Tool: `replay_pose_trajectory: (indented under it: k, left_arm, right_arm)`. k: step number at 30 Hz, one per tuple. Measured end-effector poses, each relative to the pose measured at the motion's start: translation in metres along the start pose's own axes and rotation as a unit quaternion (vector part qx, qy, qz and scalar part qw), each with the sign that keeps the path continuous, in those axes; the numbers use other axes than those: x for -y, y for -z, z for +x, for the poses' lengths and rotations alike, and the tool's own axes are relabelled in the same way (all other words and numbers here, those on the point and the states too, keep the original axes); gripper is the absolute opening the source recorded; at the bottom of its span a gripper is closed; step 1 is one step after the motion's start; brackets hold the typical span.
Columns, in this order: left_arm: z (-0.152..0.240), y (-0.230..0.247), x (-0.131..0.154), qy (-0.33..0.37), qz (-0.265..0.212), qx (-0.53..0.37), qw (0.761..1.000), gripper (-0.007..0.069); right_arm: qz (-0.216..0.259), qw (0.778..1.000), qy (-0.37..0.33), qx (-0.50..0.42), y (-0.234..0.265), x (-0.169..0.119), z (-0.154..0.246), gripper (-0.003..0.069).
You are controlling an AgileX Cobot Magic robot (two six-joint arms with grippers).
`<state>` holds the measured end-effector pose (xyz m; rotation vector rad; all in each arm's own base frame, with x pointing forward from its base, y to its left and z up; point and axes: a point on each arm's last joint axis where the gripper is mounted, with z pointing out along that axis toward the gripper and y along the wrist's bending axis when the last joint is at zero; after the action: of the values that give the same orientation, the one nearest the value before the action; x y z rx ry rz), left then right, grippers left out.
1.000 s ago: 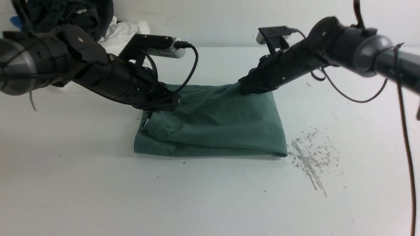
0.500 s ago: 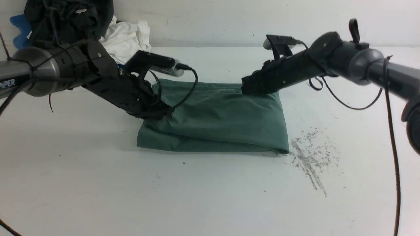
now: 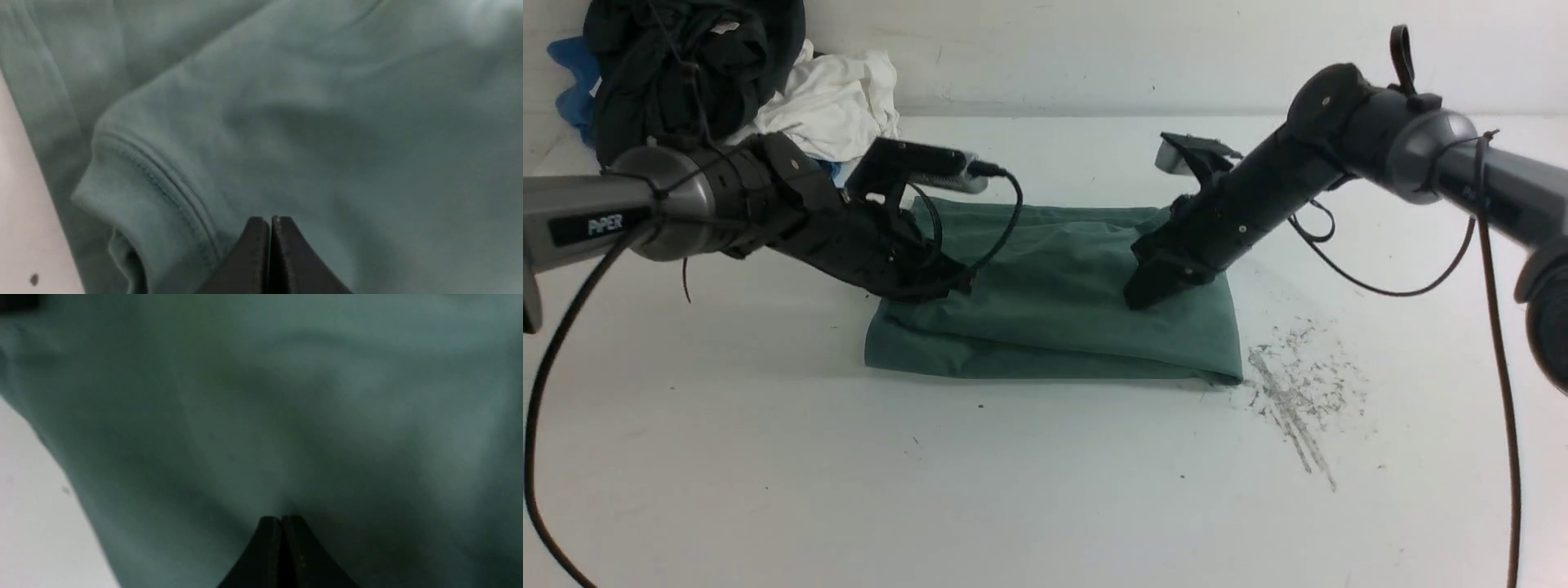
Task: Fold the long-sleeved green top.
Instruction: Use the right arm to drag the right edge of the fabric to the left and folds it over the left edge
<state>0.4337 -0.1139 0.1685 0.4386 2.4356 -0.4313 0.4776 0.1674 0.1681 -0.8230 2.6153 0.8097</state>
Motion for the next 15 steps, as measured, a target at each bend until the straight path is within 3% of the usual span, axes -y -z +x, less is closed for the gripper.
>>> replay_pose_trajectory:
  k: [5, 9, 15]
  left_arm:
    - [-0.001, 0.004, -0.002, -0.001, 0.002, 0.0, 1.0, -0.0007]
    - [-0.032, 0.064, 0.018, -0.045, 0.015, 0.045, 0.998, -0.0007]
    - [-0.044, 0.218, 0.068, -0.113, 0.024, 0.08, 0.99, -0.0007]
  right_arm:
    - [0.037, 0.999, -0.015, -0.025, 0.001, 0.006, 0.005, -0.0014]
    - [0.065, 0.998, 0.01, -0.003, 0.036, -0.011, -0.005, -0.0014]
    - [0.219, 0.969, 0.052, 0.105, 0.192, -0.088, -0.016, -0.0014]
